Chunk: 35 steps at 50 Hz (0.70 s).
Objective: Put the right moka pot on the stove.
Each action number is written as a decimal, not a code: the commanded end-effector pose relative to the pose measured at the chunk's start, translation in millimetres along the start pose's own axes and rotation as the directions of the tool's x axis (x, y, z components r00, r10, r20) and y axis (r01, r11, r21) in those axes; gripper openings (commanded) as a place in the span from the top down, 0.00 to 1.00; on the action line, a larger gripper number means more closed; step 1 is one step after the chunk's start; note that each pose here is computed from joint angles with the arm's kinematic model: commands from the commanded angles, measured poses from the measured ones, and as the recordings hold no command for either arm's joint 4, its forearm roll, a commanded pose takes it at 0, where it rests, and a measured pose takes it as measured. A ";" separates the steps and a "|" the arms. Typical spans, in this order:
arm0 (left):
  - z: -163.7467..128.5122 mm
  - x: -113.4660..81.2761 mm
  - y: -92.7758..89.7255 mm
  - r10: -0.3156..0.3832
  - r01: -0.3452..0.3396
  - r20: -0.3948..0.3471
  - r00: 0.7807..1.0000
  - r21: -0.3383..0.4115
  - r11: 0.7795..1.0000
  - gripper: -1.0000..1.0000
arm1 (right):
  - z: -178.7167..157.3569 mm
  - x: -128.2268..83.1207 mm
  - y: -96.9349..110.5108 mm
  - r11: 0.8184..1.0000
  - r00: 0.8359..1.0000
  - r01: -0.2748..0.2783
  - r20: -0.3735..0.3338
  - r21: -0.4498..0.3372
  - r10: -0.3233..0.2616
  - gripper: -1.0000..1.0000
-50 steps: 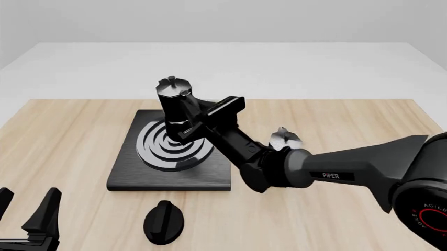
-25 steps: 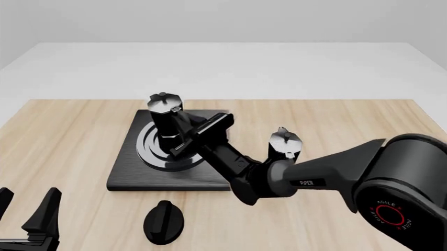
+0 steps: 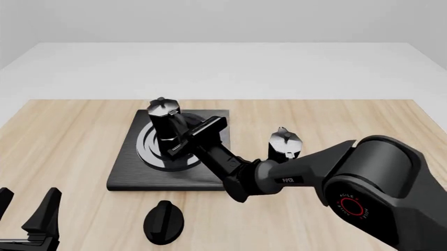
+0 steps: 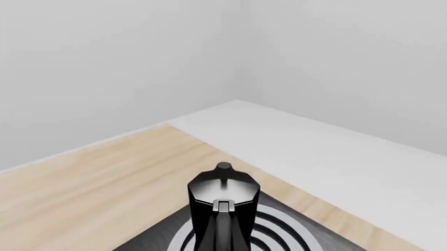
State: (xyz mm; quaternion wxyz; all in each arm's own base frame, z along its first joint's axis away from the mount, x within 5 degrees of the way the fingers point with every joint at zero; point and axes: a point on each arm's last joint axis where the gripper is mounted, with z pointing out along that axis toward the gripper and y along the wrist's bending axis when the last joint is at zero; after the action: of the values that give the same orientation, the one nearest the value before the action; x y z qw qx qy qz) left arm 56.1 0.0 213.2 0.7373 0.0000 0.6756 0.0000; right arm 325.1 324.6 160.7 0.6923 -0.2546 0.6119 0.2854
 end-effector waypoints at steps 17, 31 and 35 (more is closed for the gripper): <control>0.0 0.0 0.0 0.000 0.000 0.000 1.000 0.000 1.000 0.00 | -16.6 -22.3 -15.6 0.999 1.000 0.003 -0.001 0.036 -0.003 0.00; 0.0 0.0 0.0 0.000 0.000 0.000 1.000 0.000 1.000 0.00 | -43.2 -43.6 -9.3 1.000 0.999 0.016 -0.039 0.022 -0.015 0.00; 0.0 0.0 0.0 0.000 0.000 0.000 1.000 0.000 1.000 0.00 | -48.8 -47.3 -4.6 1.000 0.998 0.023 -0.063 0.010 -0.023 0.00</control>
State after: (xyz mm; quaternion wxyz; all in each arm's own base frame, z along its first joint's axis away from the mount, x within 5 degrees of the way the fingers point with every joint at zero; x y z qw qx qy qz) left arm 56.1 0.0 213.2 0.7373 0.0000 0.6756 0.0000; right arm 305.8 291.4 191.8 0.6868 -0.2549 0.6248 0.2702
